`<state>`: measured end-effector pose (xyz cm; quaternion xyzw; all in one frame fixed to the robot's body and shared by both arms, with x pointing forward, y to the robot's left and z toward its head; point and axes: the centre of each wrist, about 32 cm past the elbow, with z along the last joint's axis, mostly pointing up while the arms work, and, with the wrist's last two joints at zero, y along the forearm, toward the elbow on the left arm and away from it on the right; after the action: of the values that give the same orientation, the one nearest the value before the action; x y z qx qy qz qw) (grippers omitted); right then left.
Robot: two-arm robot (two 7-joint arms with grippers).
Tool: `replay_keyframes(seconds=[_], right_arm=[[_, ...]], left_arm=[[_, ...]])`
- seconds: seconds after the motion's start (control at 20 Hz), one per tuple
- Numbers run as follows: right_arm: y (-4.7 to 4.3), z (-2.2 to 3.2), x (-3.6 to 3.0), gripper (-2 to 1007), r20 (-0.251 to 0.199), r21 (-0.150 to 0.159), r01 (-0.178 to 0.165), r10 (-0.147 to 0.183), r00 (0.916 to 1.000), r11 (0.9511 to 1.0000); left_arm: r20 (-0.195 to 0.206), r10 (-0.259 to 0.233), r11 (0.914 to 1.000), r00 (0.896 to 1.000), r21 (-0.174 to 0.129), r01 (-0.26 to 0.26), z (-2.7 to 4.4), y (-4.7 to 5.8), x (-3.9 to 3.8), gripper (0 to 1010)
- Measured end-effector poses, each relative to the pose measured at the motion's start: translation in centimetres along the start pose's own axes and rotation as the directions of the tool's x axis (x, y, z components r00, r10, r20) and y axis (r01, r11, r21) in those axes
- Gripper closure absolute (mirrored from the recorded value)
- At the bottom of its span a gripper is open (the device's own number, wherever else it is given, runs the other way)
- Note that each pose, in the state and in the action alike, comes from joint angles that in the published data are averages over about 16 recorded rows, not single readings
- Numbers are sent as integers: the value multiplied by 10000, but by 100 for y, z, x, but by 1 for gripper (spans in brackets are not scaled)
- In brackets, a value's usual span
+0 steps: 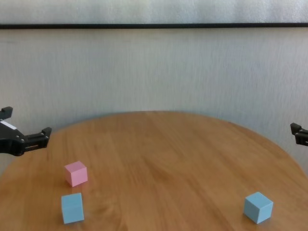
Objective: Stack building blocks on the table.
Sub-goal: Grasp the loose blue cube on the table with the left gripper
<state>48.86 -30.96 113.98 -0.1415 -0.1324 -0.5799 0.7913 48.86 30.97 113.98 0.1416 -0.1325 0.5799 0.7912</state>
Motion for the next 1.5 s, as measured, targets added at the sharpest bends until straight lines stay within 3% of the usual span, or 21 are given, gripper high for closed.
replay_keyframes(seconds=[0.95,1.3,1.5], right_arm=[[0,0,0,0,0,0,0,0,10000,10000],[0,0,0,0,0,1,0,0,10000,10000],[0,0,0,0,0,1,0,0,10000,10000]], left_arm=[[-15,-51,10000,10000,7,51,1,4,1,7],[-426,-674,9975,9968,182,682,26,85,53,7],[-879,-1319,9902,9874,346,1354,47,164,115,7]])
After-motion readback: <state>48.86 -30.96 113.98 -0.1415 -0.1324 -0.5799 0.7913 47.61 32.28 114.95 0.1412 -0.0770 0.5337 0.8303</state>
